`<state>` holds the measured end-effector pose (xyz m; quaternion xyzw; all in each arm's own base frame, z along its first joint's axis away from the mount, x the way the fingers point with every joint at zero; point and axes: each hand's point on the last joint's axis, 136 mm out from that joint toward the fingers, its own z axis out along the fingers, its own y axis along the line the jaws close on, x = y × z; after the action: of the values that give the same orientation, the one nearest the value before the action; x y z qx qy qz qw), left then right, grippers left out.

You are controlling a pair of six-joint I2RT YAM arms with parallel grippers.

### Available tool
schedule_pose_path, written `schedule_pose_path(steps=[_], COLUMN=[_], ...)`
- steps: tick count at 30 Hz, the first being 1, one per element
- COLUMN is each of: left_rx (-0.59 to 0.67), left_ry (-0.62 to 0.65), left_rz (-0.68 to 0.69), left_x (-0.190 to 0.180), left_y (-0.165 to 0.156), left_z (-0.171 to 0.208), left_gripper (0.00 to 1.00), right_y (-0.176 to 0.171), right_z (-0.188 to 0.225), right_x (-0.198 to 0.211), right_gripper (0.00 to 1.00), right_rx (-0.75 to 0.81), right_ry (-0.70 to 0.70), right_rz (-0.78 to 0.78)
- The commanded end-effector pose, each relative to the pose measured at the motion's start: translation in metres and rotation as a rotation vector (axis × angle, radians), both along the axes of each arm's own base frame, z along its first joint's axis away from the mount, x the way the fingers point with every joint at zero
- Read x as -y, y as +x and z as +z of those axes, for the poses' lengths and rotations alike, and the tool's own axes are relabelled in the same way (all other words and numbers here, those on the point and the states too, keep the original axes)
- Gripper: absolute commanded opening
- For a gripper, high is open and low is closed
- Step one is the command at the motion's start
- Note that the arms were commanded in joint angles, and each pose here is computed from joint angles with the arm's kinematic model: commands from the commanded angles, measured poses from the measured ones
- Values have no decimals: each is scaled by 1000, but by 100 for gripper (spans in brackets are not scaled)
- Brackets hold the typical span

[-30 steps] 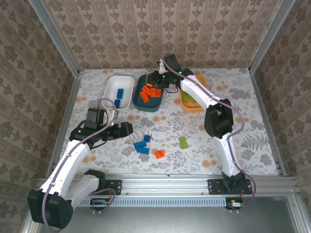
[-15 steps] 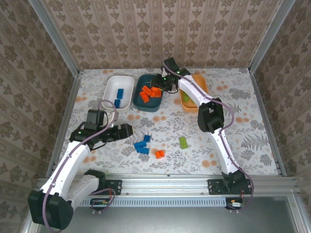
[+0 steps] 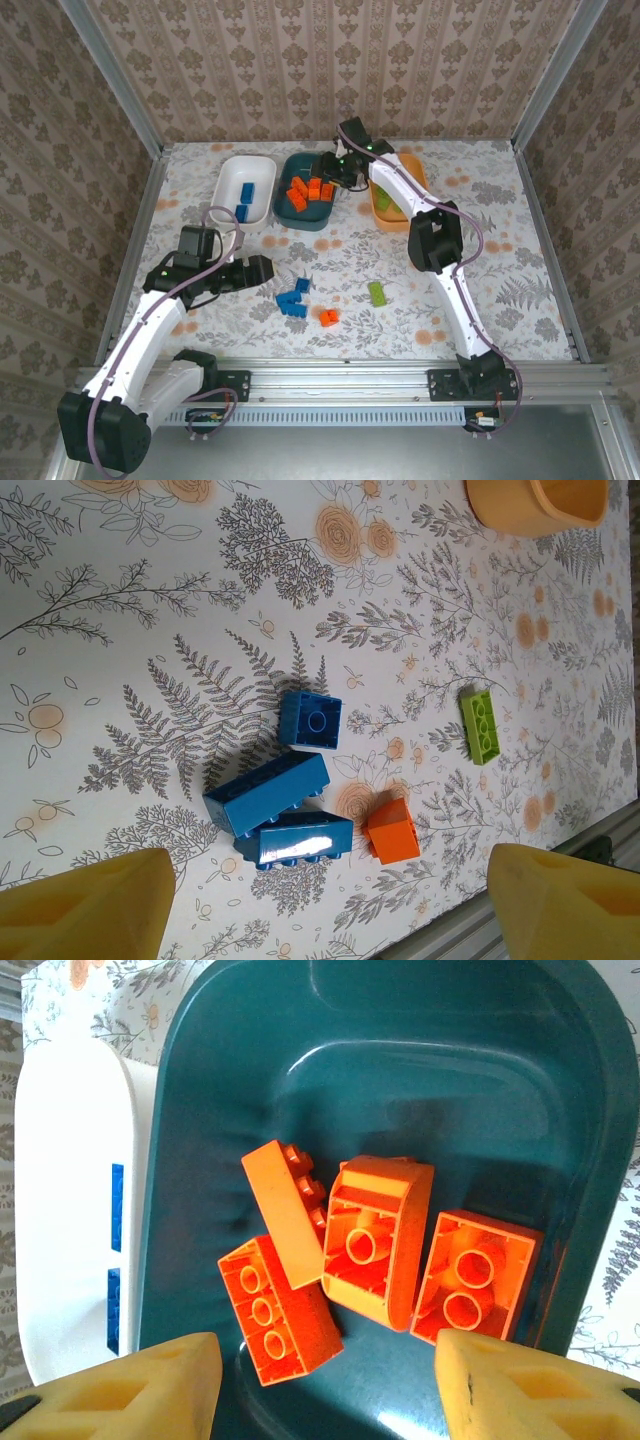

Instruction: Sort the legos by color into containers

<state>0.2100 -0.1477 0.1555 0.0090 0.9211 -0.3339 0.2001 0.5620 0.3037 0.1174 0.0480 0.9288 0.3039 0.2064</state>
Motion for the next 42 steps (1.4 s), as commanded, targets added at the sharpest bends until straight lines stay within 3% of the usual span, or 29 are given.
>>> schedule_pose_path(steps=[1,5,10,17,21,25,32,35,42], left_rx=[10,17,24,8,25,23,30,35,38], left_ry=[-17,-32,-66,-195,-236,-216,-223,-221,-239], left_rz=[-8,-2,16,48,77,108,167,192,234], left_x=[0,1,3,15,18,13,5,-1,-14], left_y=[-4,-5,-6,1,9,10,9,7,3], left_z=[4,7,9,5,10,11,13,14,14], left_gripper=[83,83,83,83,83,85,94,99,100], right_y=[-15,-49,-124,-245,-316,-363,-396,-397,-387], right_z=[83,110,108,61,20,-12,-39,-49,-61], right_x=[0,3,19,54,52,41,15,8,-9], right_gripper=[61,64,66,70,72,73,75,75,75], right_rx=[127,148,136,11,-76,-122,-125,-133,-142], right_ry=[16,-40,-141,-221,-312,-365,-455,-488,-483], right_rz=[46,132,237,305,394,439,534,549,537])
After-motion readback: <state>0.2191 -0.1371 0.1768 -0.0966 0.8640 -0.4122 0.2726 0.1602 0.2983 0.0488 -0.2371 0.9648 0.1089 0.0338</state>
